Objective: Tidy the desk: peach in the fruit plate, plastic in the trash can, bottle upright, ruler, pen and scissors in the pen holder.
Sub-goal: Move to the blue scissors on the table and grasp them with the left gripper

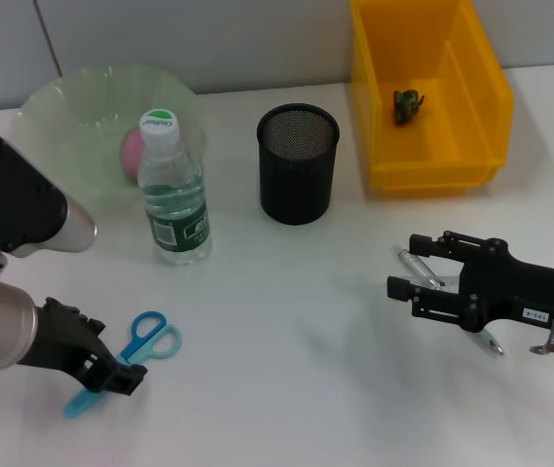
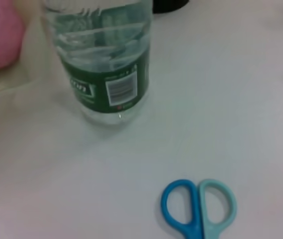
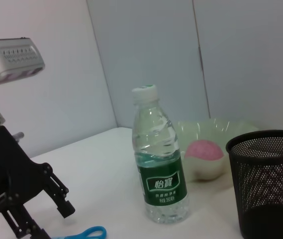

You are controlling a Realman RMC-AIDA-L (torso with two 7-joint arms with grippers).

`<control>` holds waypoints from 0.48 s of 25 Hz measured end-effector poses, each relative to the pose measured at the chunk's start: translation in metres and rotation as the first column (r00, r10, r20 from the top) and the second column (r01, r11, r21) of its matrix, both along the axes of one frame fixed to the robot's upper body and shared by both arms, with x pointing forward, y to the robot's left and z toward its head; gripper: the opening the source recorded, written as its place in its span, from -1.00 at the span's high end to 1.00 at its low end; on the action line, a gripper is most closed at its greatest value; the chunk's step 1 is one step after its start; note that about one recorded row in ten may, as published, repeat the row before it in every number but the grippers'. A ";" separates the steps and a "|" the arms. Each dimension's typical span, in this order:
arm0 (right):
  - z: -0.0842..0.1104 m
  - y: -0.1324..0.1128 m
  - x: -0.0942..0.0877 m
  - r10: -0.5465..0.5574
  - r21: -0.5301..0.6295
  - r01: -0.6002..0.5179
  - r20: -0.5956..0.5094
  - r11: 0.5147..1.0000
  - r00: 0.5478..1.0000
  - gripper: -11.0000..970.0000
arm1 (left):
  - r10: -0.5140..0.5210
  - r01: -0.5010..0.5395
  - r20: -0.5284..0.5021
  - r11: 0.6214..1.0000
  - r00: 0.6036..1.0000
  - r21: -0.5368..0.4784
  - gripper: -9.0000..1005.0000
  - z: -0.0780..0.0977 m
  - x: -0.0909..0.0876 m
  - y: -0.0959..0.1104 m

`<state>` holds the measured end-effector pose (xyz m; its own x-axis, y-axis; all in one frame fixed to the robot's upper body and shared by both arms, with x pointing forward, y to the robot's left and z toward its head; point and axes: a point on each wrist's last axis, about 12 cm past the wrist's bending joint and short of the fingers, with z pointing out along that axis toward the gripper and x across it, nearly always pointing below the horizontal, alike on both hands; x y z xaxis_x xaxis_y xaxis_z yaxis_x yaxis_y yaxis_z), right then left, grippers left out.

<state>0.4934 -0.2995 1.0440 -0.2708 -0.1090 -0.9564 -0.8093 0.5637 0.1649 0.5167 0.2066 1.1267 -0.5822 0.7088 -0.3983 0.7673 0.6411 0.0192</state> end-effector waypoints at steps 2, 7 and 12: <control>0.000 0.000 0.000 0.000 0.001 0.000 0.000 1.000 1.000 -0.42 | -0.003 0.003 0.003 1.000 1.000 0.000 -0.52 0.001 0.001 -0.003; 0.000 0.001 0.000 0.000 0.002 0.000 0.000 1.000 1.000 -0.41 | -0.021 0.021 0.006 1.000 1.000 0.009 -0.50 0.004 0.005 -0.013; 0.000 0.002 0.000 0.001 0.003 -0.001 0.000 1.000 1.000 -0.41 | -0.033 0.033 0.005 0.999 0.999 0.031 -0.48 0.005 0.010 -0.017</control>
